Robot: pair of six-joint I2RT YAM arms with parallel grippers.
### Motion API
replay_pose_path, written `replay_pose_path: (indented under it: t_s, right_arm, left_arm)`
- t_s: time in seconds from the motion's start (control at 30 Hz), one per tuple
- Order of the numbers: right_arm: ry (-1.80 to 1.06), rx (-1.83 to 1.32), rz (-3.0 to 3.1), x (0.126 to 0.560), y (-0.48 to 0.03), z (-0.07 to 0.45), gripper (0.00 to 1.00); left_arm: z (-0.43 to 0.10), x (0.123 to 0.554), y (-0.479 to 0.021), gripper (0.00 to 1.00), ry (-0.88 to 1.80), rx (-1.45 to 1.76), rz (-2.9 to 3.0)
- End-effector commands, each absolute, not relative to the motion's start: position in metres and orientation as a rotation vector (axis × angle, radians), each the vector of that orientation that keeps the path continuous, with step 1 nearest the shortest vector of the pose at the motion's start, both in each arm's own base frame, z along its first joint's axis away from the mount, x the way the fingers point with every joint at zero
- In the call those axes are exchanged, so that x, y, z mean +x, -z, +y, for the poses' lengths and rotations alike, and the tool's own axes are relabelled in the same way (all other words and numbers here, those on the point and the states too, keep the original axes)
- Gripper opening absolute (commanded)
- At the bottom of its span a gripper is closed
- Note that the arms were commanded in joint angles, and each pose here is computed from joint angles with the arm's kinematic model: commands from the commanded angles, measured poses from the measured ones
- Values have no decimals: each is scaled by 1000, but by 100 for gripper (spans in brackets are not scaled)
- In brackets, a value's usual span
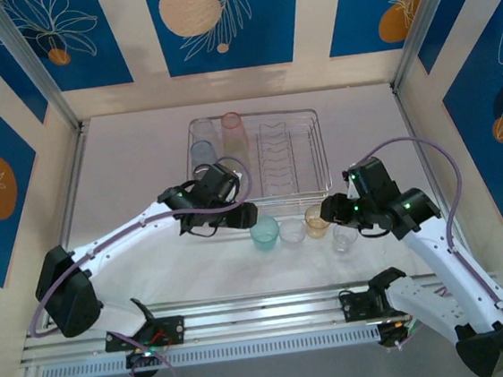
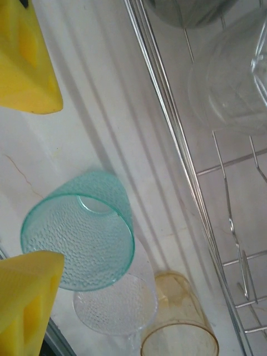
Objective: Load the cups into the dish rack
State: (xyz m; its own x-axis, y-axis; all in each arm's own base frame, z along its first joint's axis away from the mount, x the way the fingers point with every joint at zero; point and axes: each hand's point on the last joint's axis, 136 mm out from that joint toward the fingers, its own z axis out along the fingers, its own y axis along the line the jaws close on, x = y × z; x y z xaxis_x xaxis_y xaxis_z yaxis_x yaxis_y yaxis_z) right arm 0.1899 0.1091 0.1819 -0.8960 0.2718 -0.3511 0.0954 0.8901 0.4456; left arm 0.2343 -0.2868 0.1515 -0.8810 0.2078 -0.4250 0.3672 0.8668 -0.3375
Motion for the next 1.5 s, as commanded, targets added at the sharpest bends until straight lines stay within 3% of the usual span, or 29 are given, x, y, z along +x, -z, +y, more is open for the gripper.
replay_pose_path:
  t_s: [0.0,0.2,0.6,0.87,1.0,1.13,1.47]
  right_arm:
    - [-680,228,2646,190,-183,118,44]
    - [-698,212,2654,201,-178,124,44]
    - [-684,195,2649,209,-179,122,44]
    - [-695,212,2640,209,-179,117,44]
    - [-697,214,2635,210,-179,116,45]
    - [-685,207,2625,211,-182,114,44]
    - [-561,57,2478,233,-218,102,46]
  left_arm:
    - [-305,228,-142,65,677,432,2685]
    - [-316,222,-124,64,666,514,2739]
    - [-322,224,-88,47,536,559,2830]
    - [-323,227,-81,26,510,546,2845]
    - [-319,225,-83,12,497,541,2847]
    - [-311,221,-93,0,492,538,2836]
    - [-320,213,-191,0,977,484,2344]
